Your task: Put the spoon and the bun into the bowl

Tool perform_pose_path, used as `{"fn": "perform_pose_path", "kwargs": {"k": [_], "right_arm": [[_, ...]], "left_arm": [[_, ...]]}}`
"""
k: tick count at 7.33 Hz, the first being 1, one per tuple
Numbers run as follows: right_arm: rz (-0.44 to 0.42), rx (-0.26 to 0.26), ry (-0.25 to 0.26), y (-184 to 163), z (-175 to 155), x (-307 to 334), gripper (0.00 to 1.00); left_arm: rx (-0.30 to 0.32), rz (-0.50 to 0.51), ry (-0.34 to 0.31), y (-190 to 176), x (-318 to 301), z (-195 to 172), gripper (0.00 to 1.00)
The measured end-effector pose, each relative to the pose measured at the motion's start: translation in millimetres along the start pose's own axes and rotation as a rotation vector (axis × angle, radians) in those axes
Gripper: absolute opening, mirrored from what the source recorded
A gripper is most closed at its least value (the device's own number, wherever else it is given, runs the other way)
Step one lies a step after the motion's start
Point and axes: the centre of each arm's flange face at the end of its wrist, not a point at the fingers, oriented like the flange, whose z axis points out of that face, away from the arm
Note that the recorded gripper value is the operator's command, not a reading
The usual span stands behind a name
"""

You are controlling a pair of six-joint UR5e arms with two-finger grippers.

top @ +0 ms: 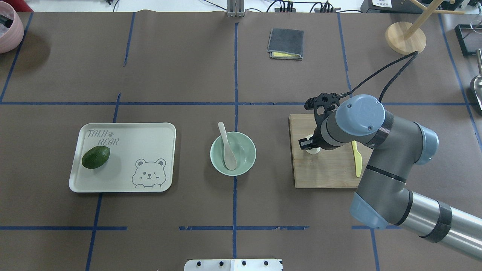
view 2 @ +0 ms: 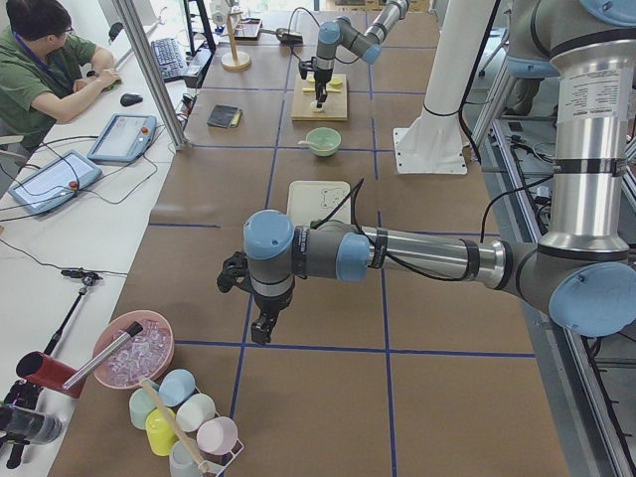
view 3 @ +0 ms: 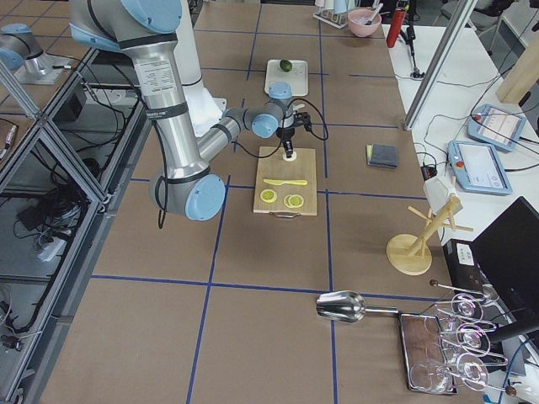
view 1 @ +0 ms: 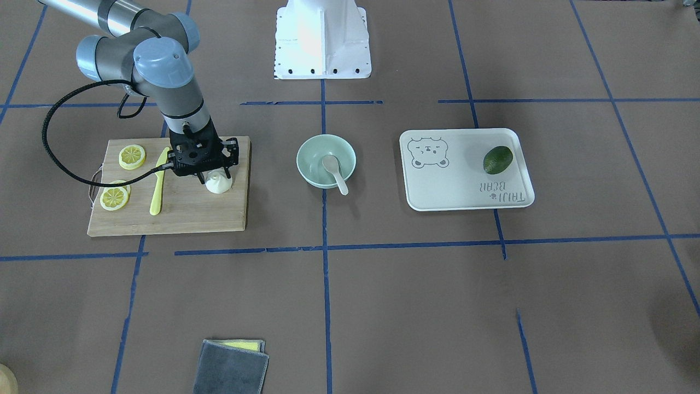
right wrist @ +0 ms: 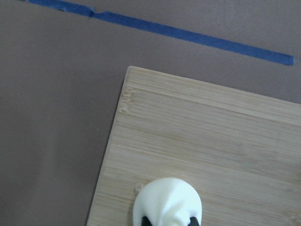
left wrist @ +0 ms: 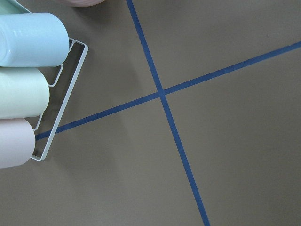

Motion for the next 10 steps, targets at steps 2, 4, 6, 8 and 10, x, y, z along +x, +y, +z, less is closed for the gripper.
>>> {"fn": "perform_pose_path", "kwargs": {"k": [2,4,6,8,10], "right_arm": [[0.012,0.021,-0.032,-9.4,-16.4,-23.9,0.0],[0.072,0.025,-0.061,-32.2,-48.9,-89.6,0.0],[0.142,0.048,-0.044,-44.0,-66.6,-172.2,0.0],[0.162,0.059,-0.015,-35.9,-53.2,-222.6,1.0],[0.149,0.089,0.026,-24.9,-38.1,-233.9,1.0]], "left_arm": [[0.002,0.002,0.0,-1.4,0.3,-0.8,1.0],[0.004,0.004,0.0,-2.6,1.1,-1.8,1.0],[0.006,0.005,0.001,-3.3,1.7,-2.6,1.0],[0.007,0.005,0.001,-4.3,1.9,-3.0,1.0],[0.009,0.005,0.003,-4.7,2.3,-3.3,1.0]]}}
